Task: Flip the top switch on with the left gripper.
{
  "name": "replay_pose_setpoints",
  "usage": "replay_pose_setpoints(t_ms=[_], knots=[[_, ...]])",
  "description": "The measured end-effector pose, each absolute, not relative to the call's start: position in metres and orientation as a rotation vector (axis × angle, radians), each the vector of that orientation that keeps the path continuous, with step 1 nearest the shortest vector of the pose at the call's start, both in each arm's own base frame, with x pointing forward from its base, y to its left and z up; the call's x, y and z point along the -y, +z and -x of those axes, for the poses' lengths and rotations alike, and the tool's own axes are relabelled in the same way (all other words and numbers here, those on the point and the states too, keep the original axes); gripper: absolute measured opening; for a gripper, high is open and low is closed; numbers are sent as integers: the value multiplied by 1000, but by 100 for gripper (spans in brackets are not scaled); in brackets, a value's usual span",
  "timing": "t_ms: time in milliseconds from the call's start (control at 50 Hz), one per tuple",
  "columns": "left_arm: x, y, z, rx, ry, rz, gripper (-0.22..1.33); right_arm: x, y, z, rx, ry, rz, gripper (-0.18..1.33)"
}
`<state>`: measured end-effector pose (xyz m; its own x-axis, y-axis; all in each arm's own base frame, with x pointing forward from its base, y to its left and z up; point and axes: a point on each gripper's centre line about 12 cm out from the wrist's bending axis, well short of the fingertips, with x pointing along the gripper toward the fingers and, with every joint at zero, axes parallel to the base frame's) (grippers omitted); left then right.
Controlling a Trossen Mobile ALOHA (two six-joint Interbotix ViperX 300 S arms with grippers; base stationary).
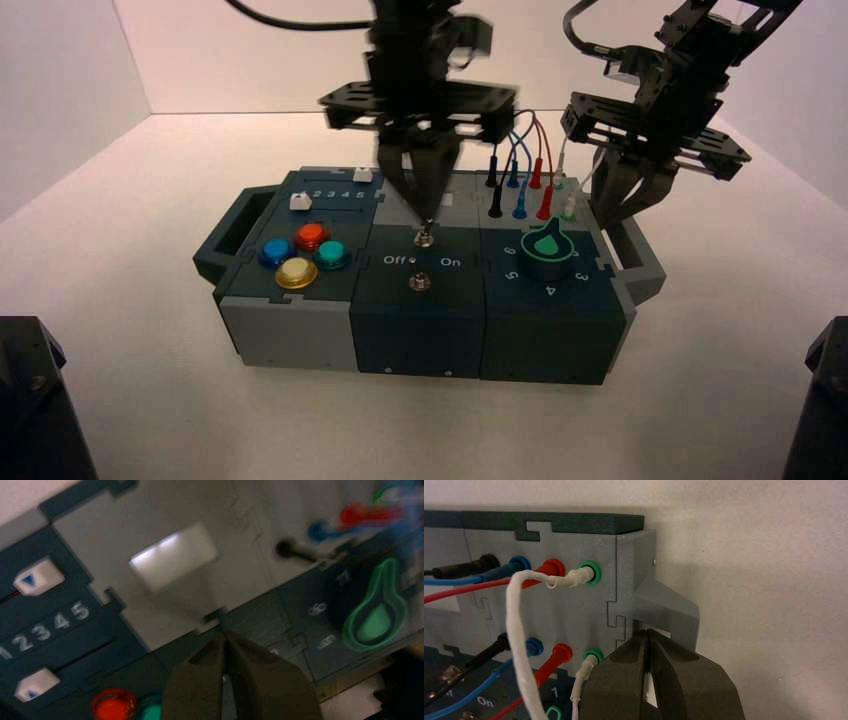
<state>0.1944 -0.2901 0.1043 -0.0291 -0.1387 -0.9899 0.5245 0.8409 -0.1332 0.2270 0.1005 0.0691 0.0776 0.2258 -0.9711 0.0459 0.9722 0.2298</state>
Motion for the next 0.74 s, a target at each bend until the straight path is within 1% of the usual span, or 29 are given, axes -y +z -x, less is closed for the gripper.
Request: replay_pose_setpoints(t_ms=[60, 120, 340, 440, 540, 660, 740], knots=[[298, 105, -184, -1514, -574, -346, -16, -101, 69, -228, -1490, 136, -225, -16], [300, 105, -182, -1513, -579, -348, -16, -101, 69, -228, -1488, 137, -224, -16], [296, 108, -188, -1477, -579, -377, -16, -101, 69, -227, -1490, 135, -226, -16], [289, 117, -192, -1433, -582, -401, -16, -101, 68, -228, -1480, 133, -225, -16], [275, 123, -201, -1409, -561, -396, -16, -100, 67, -227, -1476, 130, -225, -16], [257, 123, -212, -1413, -526, -387, -16, -100, 67, -227, -1477, 129, -225, -16], [252, 121, -214, -1418, -519, -389, -16, -100, 67, -227, -1475, 130, -224, -16]])
